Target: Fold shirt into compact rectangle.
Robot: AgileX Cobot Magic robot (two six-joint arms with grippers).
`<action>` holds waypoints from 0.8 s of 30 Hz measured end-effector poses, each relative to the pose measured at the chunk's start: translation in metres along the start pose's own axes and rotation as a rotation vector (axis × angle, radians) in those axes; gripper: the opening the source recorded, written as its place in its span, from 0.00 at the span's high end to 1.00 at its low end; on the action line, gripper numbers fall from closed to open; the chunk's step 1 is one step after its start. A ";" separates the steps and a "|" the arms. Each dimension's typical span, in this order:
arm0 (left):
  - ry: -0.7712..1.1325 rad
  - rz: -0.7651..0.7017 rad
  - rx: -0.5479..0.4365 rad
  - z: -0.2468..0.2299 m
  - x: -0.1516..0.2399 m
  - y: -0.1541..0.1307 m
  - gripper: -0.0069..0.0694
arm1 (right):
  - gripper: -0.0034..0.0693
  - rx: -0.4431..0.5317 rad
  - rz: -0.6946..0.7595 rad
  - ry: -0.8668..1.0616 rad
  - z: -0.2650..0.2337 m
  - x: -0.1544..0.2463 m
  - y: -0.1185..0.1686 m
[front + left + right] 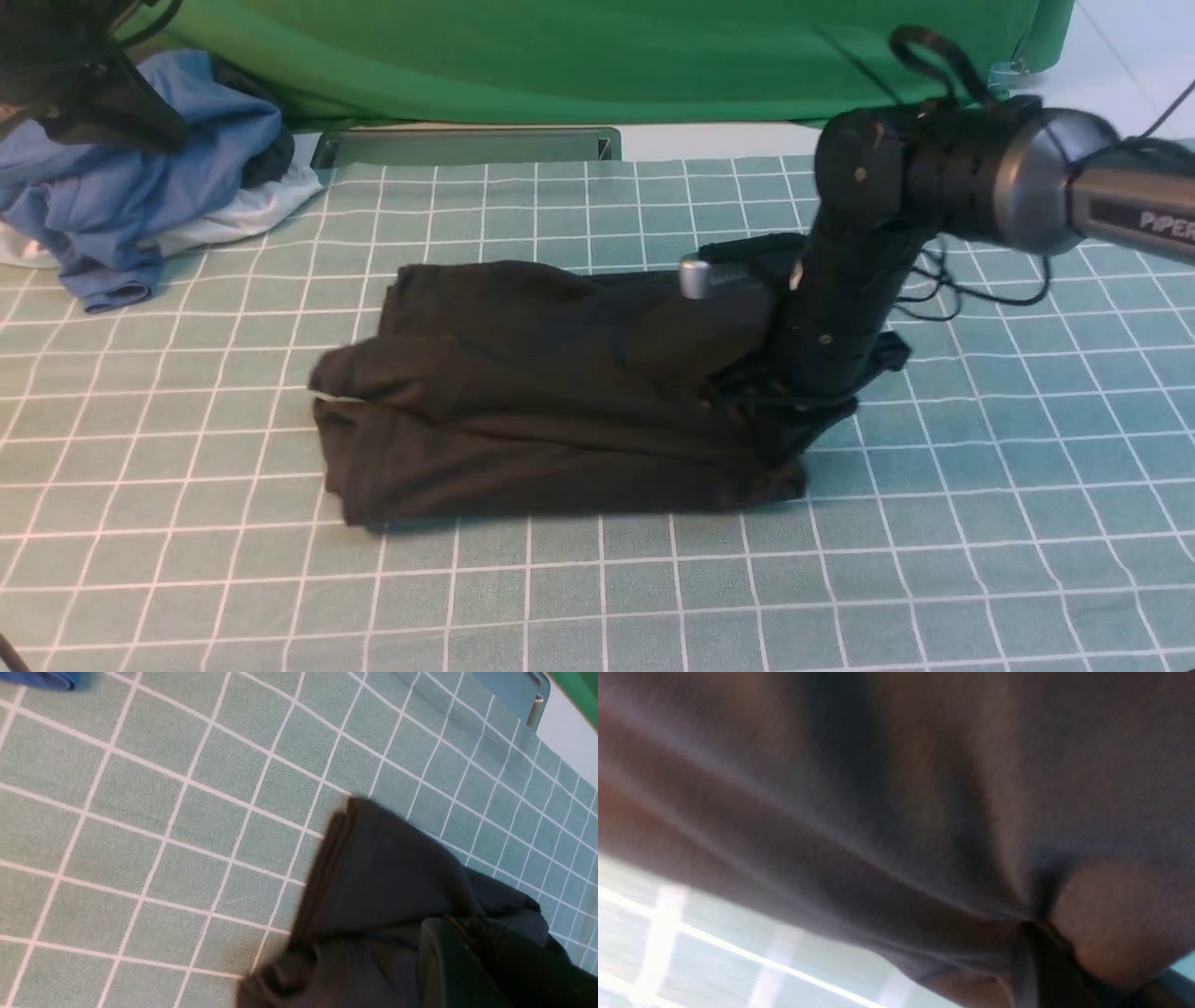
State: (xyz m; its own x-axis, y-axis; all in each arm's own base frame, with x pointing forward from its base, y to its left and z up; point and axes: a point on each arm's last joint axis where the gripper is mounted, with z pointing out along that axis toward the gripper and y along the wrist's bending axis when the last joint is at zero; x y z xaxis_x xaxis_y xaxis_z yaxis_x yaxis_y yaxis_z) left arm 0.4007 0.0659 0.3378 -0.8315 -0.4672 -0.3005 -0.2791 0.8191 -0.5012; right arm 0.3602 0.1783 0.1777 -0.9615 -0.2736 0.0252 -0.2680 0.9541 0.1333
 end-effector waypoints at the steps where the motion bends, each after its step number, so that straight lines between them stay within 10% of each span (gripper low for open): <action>1: 0.000 0.000 0.000 0.000 0.000 0.000 0.86 | 0.82 0.003 0.001 0.002 -0.001 0.000 -0.001; 13: 0.012 -0.006 -0.029 0.001 0.009 -0.003 0.86 | 0.82 0.129 0.007 0.113 -0.004 0.043 -0.030; 24: 0.133 0.067 -0.109 -0.009 0.097 -0.012 0.84 | 0.82 0.220 0.029 0.090 0.001 0.074 -0.051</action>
State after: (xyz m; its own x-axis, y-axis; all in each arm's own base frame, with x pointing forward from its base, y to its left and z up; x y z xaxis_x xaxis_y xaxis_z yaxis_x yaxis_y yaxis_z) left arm 0.3193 0.0141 0.3224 -0.9040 -0.3684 -0.2168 -0.2654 0.8813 -0.3911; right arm 0.3028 0.1096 0.1717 -0.9624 -0.2458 0.1155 -0.2564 0.9626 -0.0877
